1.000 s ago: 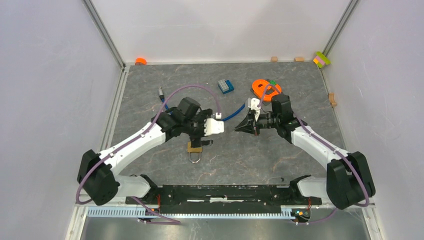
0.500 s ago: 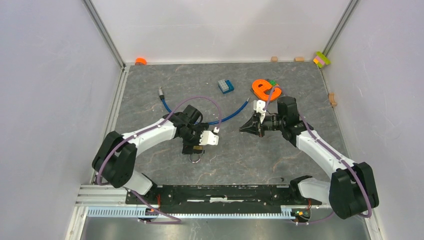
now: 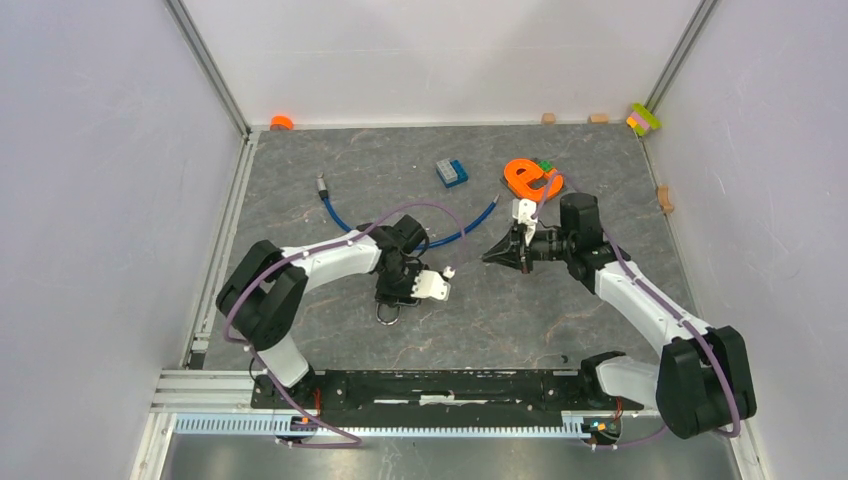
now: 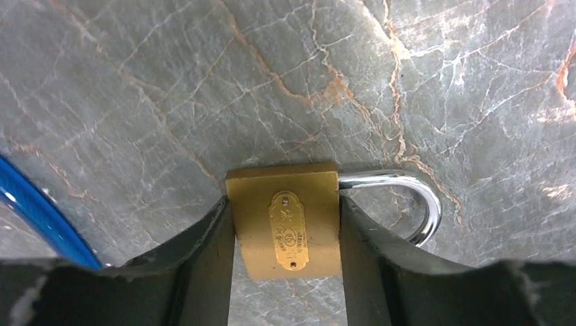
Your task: Unlock with the key
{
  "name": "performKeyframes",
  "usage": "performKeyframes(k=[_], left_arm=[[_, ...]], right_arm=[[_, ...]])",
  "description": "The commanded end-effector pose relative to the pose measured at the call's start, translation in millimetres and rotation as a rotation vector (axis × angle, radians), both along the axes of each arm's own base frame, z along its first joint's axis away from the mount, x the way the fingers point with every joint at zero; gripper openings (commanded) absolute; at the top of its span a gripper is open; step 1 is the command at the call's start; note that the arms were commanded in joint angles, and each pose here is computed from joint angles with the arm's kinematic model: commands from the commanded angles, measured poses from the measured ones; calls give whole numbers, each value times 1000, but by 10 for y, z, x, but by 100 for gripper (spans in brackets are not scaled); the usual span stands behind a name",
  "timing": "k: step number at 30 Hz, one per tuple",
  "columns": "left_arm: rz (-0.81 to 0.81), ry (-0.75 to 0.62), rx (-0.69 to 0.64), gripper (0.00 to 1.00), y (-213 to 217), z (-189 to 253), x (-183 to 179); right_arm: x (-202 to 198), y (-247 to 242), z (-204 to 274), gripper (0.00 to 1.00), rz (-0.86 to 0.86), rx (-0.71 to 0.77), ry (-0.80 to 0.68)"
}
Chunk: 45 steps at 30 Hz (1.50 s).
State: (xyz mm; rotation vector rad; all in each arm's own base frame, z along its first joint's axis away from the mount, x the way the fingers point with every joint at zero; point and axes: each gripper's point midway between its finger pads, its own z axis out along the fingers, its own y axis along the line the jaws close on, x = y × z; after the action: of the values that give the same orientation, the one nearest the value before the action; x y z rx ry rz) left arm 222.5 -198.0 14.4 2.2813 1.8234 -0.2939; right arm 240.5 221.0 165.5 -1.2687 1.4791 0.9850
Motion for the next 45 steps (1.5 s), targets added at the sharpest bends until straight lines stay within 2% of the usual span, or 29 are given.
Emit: performKeyframes(k=[1, 6, 10, 13, 15, 19, 22, 24, 28, 31, 34, 39, 43, 45], left_arm=[[-156, -32, 70, 46, -98, -6, 49], [-445, -114, 75, 43, -405, 105, 99], [-667, -171, 108, 44, -683, 132, 78], [-791, -162, 149, 46, -827, 51, -19], [-867, -167, 189, 51, -866, -25, -70], [-935, -271, 270, 70, -954, -65, -30], [-814, -371, 197, 81, -1117, 137, 71], [-687, -401, 100, 85, -1219, 345, 110], [-434, -349, -133, 93, -1282, 778, 73], [-220, -340, -251, 99, -1221, 981, 156], [40, -290, -349, 100, -1137, 1062, 204], [422, -145, -304, 100, -1032, 891, 149], [597, -32, -268, 100, -1024, 668, 29], [673, -28, -242, 100, -991, 575, 52]], right_arm=[[91, -123, 186, 0, -56, 57, -27], [376, -495, 343, 0, -256, 91, -35], [541, -820, 412, 0, -395, 91, -55], [573, -975, 468, 0, -453, 90, -95], [585, -1022, 498, 0, -475, 90, -116], [584, -1047, 484, 0, -487, 82, -127], [595, -1060, 455, 0, -491, 80, -120], [596, -1056, 415, 0, -488, 80, -105], [601, -1039, 352, 0, -477, 83, -73], [596, -1026, 339, 0, -469, 88, -61], [589, -1020, 332, 0, -467, 94, -58], [594, -1015, 301, 0, -468, 101, -42], [602, -1012, 264, 0, -468, 101, -24], [602, -1013, 251, 0, -470, 101, -20]])
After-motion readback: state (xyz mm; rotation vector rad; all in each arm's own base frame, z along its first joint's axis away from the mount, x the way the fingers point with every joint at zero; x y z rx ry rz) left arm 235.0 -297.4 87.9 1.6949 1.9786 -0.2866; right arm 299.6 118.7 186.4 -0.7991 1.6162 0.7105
